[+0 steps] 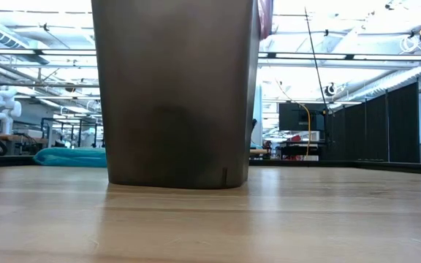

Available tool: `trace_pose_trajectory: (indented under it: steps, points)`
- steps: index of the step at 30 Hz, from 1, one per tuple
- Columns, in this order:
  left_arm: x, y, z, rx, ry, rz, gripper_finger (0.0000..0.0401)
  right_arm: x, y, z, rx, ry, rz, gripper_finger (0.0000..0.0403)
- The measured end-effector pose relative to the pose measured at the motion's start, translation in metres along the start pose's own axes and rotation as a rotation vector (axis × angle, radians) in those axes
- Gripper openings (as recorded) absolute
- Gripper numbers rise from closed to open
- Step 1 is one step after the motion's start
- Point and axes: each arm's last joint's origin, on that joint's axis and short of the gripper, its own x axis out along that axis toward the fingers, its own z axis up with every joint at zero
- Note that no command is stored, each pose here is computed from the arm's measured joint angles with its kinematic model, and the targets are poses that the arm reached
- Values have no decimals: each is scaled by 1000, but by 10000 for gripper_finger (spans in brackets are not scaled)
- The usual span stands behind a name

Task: Place trash/remove bag and relplace
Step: Remove the trash bag from the trash bin and put it on the top right of the table

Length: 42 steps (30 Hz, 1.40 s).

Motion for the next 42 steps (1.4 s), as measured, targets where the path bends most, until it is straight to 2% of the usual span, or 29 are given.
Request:
trace_pose_trajectory:
  steps: [8, 14, 21, 25, 30, 38, 42]
  points:
    - [0, 2, 5, 19, -46, 9, 53, 0, -1, 4, 35, -69, 38, 0]
    - [4, 9, 1, 10, -22, 27, 49, -5, 0, 9, 27, -99, 42, 0]
    - [12, 12, -7, -55, 24, 33, 16, -16, 0, 17, 2, -116, -14, 0]
    - [12, 11, -8, -40, 36, 30, 15, -15, 0, 16, 9, -100, -27, 0]
    - [4, 8, -2, 25, 17, 35, 48, -13, 0, 13, 15, -85, -16, 0]
    - [-10, -2, 4, 69, 34, 80, 129, -5, -3, 7, 20, -44, -23, 0]
    - [-15, -11, 6, 89, 32, 94, 156, 0, -5, 5, 20, -32, -33, 0]
